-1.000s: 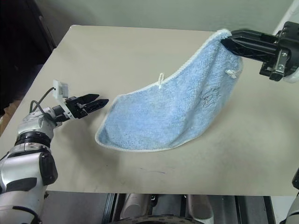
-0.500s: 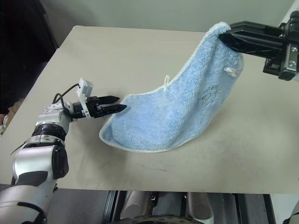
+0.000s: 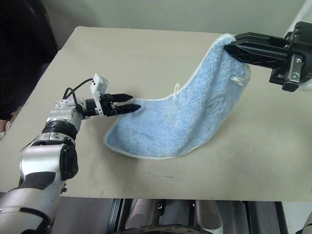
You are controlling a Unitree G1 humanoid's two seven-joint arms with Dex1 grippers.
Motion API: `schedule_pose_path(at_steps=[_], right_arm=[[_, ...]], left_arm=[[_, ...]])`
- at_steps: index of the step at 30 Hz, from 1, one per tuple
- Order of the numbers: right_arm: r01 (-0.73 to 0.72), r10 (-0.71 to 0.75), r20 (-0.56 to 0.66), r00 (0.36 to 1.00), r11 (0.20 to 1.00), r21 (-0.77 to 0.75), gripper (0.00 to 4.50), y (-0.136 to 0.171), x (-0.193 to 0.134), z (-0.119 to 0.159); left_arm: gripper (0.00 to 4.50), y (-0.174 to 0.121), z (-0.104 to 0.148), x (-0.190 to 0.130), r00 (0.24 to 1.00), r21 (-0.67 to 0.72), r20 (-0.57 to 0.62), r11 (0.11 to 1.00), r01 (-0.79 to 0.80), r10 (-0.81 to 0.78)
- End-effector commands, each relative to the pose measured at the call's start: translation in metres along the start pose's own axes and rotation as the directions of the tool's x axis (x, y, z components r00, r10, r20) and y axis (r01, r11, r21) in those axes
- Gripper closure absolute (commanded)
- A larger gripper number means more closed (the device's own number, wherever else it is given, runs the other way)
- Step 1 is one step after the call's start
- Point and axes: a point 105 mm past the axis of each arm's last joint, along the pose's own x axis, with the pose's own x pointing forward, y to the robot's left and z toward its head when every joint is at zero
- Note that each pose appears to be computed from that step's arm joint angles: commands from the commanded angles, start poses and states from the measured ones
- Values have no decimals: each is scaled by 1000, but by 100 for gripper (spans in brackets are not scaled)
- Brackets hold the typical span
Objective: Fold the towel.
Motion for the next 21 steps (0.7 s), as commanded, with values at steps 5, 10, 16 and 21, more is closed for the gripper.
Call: schedule_pose_path(at_steps=[5,10,16,21], right_arm=[[-5,6,15,1000,998,-56,448,6,-1,12],[-7,8,8,1000,998,-57,448,7,0,11],[3,-3,-2,1000,998,-59,450,10,-2,9],[10,-10,-5,1000,998,-64,450,11,-3,9]], left_arm=[[0,0,8,19,994,52,-99,998,-45,50],[0,0,17,29,994,12,-74,997,-79,80],[19,-4,3,25,983,-9,-181,999,-34,32],[170,-9,5,21,988,-59,-149,998,25,-34]])
